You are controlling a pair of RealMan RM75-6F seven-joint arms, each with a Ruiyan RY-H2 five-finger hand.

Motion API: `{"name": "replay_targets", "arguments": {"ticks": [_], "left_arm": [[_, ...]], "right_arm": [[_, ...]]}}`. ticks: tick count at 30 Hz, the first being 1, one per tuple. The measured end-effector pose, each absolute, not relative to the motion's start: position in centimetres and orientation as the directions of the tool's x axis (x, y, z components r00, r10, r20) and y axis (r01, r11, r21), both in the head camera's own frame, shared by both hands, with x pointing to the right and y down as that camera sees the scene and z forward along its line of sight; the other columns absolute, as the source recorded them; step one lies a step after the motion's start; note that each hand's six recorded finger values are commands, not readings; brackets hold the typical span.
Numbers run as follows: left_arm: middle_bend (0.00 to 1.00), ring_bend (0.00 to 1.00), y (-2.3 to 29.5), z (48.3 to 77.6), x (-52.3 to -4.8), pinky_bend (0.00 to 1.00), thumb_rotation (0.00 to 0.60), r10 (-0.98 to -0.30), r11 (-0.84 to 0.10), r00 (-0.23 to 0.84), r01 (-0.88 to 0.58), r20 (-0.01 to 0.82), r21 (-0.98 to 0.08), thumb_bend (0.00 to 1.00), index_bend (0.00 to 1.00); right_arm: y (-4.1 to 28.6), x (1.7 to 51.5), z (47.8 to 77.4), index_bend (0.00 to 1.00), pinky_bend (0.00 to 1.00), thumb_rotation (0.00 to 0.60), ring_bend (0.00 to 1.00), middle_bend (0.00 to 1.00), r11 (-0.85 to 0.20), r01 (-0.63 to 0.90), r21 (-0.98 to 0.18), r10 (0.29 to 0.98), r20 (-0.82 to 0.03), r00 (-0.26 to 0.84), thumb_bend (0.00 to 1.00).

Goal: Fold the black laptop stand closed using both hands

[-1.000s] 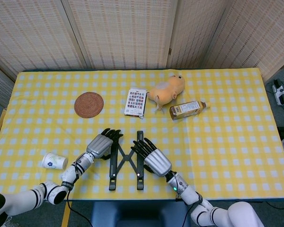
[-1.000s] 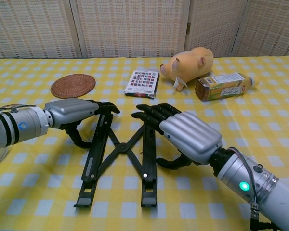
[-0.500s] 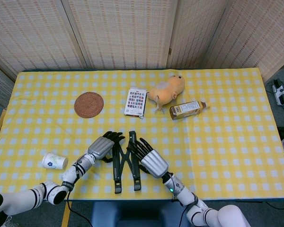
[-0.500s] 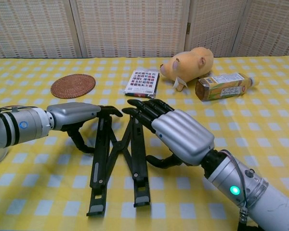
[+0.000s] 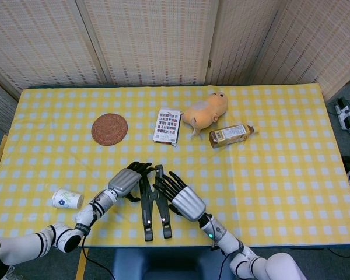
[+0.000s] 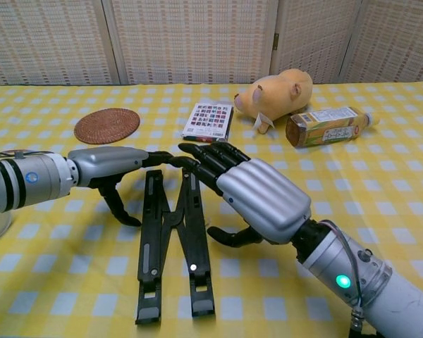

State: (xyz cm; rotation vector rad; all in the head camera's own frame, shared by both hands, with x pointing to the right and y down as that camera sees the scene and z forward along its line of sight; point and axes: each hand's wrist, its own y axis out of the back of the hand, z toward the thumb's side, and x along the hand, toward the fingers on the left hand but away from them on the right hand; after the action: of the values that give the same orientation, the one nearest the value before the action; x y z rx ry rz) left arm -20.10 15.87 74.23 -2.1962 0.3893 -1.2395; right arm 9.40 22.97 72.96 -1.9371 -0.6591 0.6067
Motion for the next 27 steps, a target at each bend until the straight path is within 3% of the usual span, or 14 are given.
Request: {"name": "replay_targets", "arguments": {"ticks": [6, 10, 13, 19, 23, 27], "left_arm": [[0.00, 0.00, 14.8, 72.8, -21.6, 0.00, 0.600, -0.562, -0.760, 0.507, -0.003, 0.654, -0.650, 0.21, 0.00], [0.00, 0.00, 13.8, 71.3, -22.8, 0.00, 0.600, -0.608, -0.728, 0.491, -0.029, 0.624, -0.685, 0.21, 0.00], [0.00, 0.00, 13.3, 70.3, -23.6, 0.00, 0.600, -0.631, -0.710, 0.481, -0.043, 0.609, -0.703, 0.21, 0.00], [0.00, 0.00, 12.8, 69.2, -25.1, 0.00, 0.600, -0.655, -0.696, 0.459, -0.058, 0.600, -0.716, 0.21, 0.00], [0.00, 0.00, 12.5, 69.0, -25.9, 0.00, 0.600, -0.665, -0.694, 0.444, -0.072, 0.600, -0.717, 0.21, 0.00], [0.00, 0.00, 12.3, 68.9, -26.5, 0.00, 0.600, -0.673, -0.692, 0.433, -0.082, 0.600, -0.717, 0.21, 0.00]], "right_arm": [[22.4, 10.2, 71.3, 0.00, 0.00, 0.600, 0.00, 0.00, -0.372, 0.186, -0.909, 0.640, -0.106, 0.761, 0.34], [21.8, 10.1, 69.9, 0.00, 0.00, 0.600, 0.00, 0.00, -0.409, 0.148, -0.901, 0.586, -0.135, 0.799, 0.33], [21.5, 9.5, 68.8, 0.00, 0.00, 0.600, 0.00, 0.00, -0.469, 0.077, -0.880, 0.514, -0.201, 0.834, 0.33], [21.6, 7.8, 68.3, 0.00, 0.00, 0.600, 0.00, 0.00, -0.558, -0.195, -0.807, 0.295, -0.413, 0.862, 0.33], [21.0, 7.0, 69.0, 0.00, 0.00, 0.600, 0.00, 0.00, -0.515, -0.397, -0.760, 0.159, -0.540, 0.827, 0.34], [20.1, 5.5, 69.3, 0.00, 0.00, 0.600, 0.00, 0.00, -0.436, -0.499, -0.749, 0.093, -0.589, 0.803, 0.33]]}}
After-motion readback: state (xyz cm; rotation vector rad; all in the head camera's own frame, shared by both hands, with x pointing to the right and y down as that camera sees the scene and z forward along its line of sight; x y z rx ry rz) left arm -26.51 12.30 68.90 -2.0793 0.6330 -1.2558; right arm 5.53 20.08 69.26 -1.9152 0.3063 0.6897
